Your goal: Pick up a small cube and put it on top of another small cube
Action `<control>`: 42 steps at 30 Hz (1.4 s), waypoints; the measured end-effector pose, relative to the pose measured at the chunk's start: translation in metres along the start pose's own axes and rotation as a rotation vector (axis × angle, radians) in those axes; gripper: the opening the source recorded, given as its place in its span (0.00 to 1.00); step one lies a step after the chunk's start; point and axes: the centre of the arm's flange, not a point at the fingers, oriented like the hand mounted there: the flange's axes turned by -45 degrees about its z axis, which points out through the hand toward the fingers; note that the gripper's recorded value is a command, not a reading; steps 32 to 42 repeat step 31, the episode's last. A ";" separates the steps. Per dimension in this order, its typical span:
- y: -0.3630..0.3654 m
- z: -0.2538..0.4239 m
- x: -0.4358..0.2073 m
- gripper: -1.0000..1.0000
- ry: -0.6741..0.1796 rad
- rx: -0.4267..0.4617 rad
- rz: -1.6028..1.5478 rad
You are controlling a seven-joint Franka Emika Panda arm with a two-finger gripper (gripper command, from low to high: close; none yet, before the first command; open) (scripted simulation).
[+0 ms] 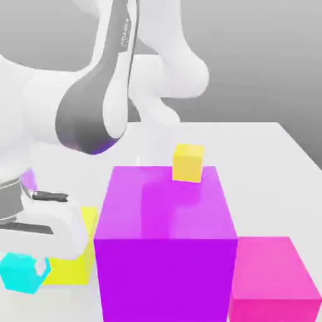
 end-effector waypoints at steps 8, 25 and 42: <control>-0.092 -0.070 -0.058 0.00 -0.004 0.006 -0.162; -0.192 -0.118 -0.222 0.00 -0.012 -0.023 -0.448; -0.191 -0.081 -0.224 1.00 -0.012 -0.023 -0.452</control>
